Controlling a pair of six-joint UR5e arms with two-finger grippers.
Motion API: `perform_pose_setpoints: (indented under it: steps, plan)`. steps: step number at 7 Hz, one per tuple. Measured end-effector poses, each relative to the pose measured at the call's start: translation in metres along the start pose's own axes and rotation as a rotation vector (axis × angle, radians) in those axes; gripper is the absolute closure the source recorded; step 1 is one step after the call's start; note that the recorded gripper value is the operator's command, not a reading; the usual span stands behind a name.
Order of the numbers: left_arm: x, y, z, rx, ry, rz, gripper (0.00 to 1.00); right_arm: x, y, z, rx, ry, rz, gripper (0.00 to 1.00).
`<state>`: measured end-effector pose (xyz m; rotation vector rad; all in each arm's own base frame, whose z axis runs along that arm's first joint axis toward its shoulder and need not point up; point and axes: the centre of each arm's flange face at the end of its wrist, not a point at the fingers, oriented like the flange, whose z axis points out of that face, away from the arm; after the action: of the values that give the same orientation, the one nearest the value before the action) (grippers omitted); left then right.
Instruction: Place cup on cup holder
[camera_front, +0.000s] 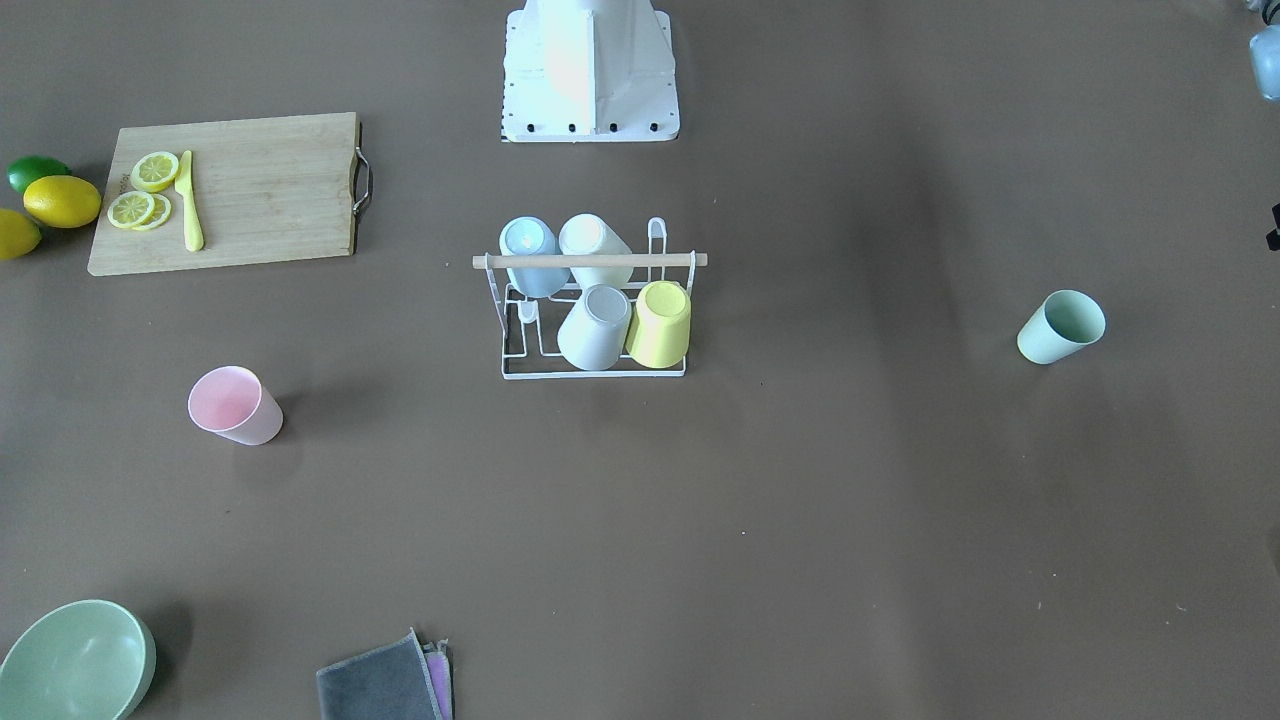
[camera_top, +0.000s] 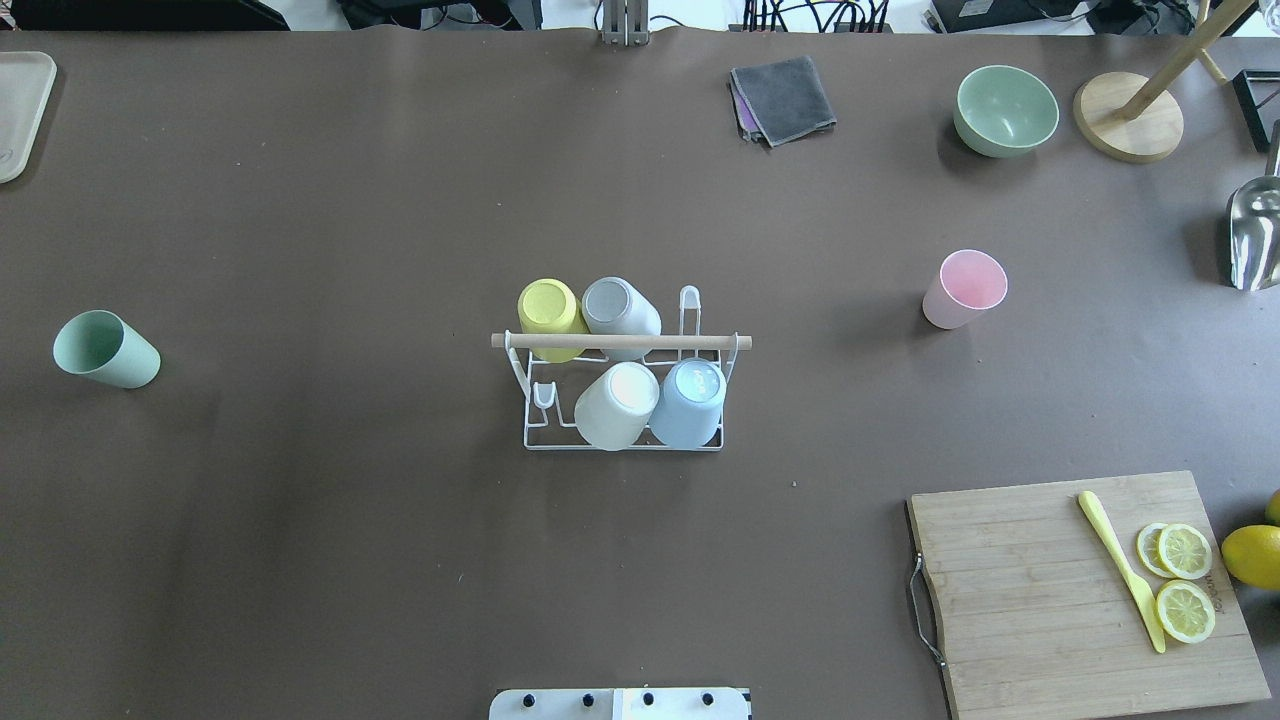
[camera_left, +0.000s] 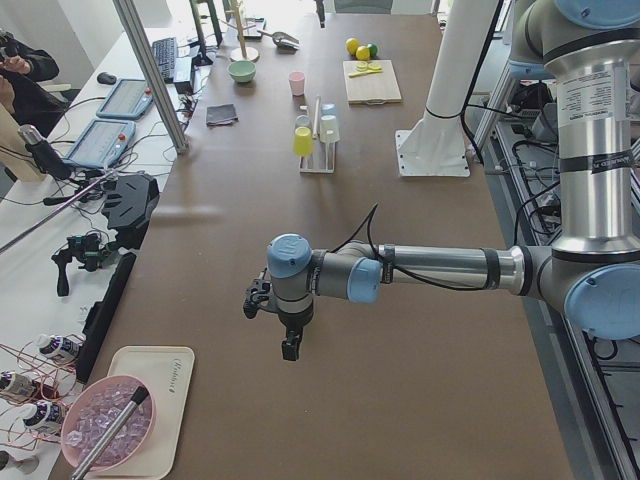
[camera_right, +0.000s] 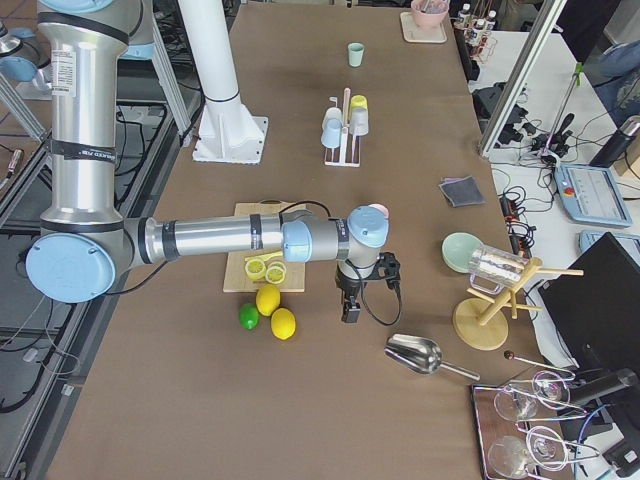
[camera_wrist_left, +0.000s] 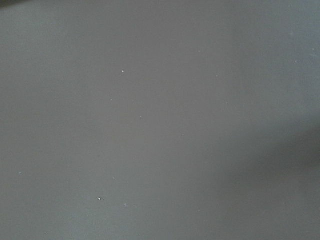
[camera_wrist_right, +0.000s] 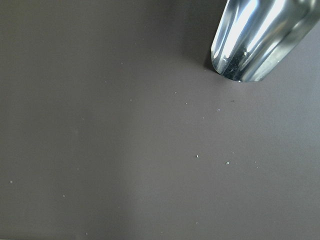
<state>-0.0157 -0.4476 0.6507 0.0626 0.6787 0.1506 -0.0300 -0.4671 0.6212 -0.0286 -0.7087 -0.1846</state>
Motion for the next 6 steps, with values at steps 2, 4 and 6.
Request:
perform_pose_setpoints:
  steps: [2, 4, 6]
  plan:
    - [0.001, -0.001, -0.001, 0.002, 0.0, 0.002, 0.02, -0.007, -0.006, -0.008, 0.019, 0.027, -0.022, 0.0]
    - [0.0, -0.001, 0.0, 0.001, 0.0, 0.001, 0.02, -0.017, -0.011, -0.017, 0.033, 0.06, -0.043, 0.0]
    - [0.0, 0.0, -0.001, 0.001, 0.001, 0.001, 0.02, -0.04, -0.037, -0.032, 0.016, 0.064, -0.046, 0.0]
